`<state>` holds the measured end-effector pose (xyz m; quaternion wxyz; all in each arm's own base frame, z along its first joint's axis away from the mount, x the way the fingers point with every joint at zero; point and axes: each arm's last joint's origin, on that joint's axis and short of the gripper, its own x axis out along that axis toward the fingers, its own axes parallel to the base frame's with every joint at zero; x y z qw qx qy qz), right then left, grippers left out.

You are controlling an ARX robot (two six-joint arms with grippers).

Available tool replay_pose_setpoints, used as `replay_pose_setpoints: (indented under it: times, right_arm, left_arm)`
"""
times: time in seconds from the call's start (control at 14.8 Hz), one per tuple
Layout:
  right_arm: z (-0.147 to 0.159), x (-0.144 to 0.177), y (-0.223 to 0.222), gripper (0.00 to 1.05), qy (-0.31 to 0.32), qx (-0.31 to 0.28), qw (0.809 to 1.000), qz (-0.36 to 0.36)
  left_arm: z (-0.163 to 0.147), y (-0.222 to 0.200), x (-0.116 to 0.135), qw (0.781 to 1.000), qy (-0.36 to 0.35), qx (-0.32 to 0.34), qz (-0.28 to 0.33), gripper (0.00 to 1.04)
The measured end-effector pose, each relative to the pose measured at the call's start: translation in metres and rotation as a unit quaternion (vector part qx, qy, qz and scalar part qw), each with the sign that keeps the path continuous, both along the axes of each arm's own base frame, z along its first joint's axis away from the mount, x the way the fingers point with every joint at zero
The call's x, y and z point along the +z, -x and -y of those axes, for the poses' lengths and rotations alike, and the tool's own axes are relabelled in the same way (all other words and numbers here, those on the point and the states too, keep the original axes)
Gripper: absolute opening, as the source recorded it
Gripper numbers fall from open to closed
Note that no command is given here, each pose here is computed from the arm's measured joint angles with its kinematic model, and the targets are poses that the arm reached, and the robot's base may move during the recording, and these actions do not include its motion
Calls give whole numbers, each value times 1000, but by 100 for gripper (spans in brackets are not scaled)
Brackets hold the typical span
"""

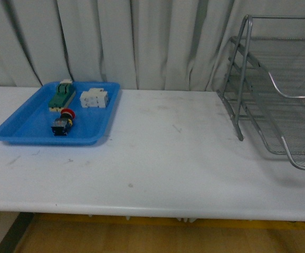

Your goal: Place button on rack with both arms

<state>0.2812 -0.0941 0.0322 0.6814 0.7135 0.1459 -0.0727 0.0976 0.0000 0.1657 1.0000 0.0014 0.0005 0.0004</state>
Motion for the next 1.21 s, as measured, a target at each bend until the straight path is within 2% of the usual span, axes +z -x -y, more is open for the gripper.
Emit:
replay_pose_setpoints:
  times: [0.27,0.61,0.74,0.81,1.01,1.21]
  right_arm:
    - [-4,-4,12,3,-7,8,1000,-16]
    - [-12,-14,24,67,-32,46,997,-50]
    - [-16,-15,32,86,-41,60,995,-61]
    - [-19,-12,38,99,-45,65,995,-66]
    - [-32,6,67,98,-67,98,991,-70]
    - [-32,50,80,98,-42,104,994,14]
  left_arm:
    - [0,0,0,1000,0,0,0,98]
    - [0,0,0,1000,0,0,0,98]
    - [0,0,0,1000,0,0,0,98]
    - [0,0,0,1000,0,0,0,98]
    - [0,0,0,1000,0,0,0,98]
    - [0,0,0,1000,0,0,0,98]
